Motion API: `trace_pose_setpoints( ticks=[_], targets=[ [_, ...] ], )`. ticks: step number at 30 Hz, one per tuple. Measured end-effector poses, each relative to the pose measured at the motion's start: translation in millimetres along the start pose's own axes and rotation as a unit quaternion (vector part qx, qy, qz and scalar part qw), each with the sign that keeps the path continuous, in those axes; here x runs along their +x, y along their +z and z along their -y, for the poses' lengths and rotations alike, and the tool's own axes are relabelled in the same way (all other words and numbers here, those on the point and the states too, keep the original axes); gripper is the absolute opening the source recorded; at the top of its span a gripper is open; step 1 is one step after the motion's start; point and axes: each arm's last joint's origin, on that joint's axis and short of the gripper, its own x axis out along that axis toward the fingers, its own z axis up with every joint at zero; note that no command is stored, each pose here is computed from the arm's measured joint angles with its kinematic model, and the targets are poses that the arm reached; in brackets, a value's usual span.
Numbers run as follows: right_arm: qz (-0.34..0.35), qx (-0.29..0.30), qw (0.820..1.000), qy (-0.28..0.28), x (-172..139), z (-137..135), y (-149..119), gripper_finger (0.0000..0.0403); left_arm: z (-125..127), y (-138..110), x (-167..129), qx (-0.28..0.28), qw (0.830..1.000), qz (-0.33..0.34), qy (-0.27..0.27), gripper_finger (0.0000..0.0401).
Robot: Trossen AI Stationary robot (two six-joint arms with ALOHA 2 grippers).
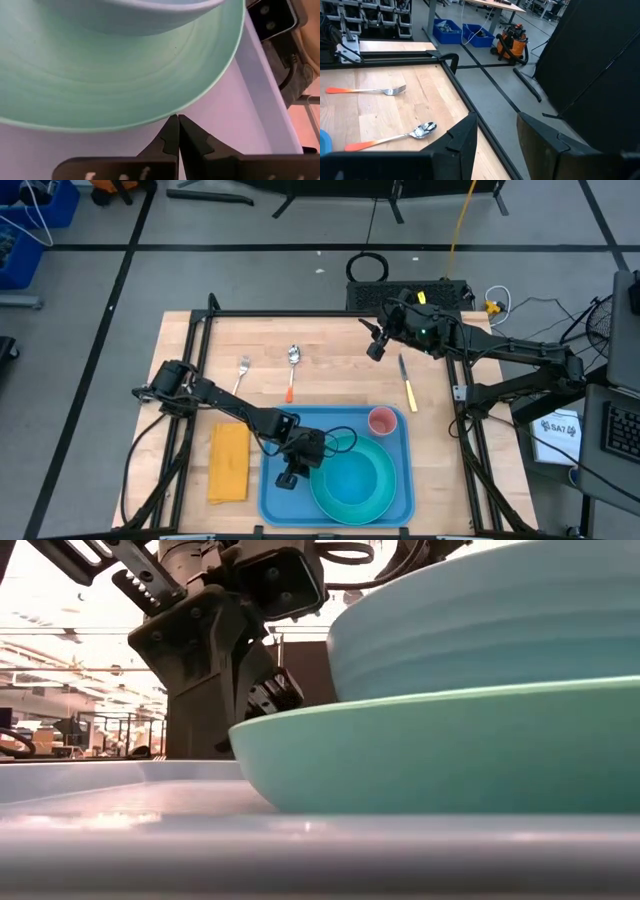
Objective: Set up tray
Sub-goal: Adjust the blue plate on the blue tray
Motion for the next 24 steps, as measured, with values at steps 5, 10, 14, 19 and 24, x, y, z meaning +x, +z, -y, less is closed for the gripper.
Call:
trace_pose_setpoints(
  ticks=[5,10,14,19,24],
  targets=[
    [-0.003,-0.001,1.000,0.000,0.0,-0.1,-0.5,0.0132,-0.2,0.1,-0.1,0.003,1.000,0.000,0.000,0.0000],
    [-0.003,-0.001,1.000,0.000,0.0,-0.1,-0.5,0.0132,-0.5,0.0,-0.2,0.002,1.000,0.000,0.000,0.0000],
    [-0.003,-0.001,1.000,0.000,0.0,-0.1,-0.6,0.0132,-0.8,-7.1,-0.2,-0.027,0.999,-0.034,0.003,0.0000],
    [-0.003,-0.001,1.000,0.000,0.0,-0.1,-0.6,0.0132,-0.5,-7.7,-0.1,-0.032,0.999,-0.037,0.003,0.0000],
    [-0.003,-0.001,1.000,0.000,0.0,-0.1,-0.6,0.0132,-0.3,-3.3,0.1,-0.013,1.000,-0.016,0.001,0.0000]
  ],
)
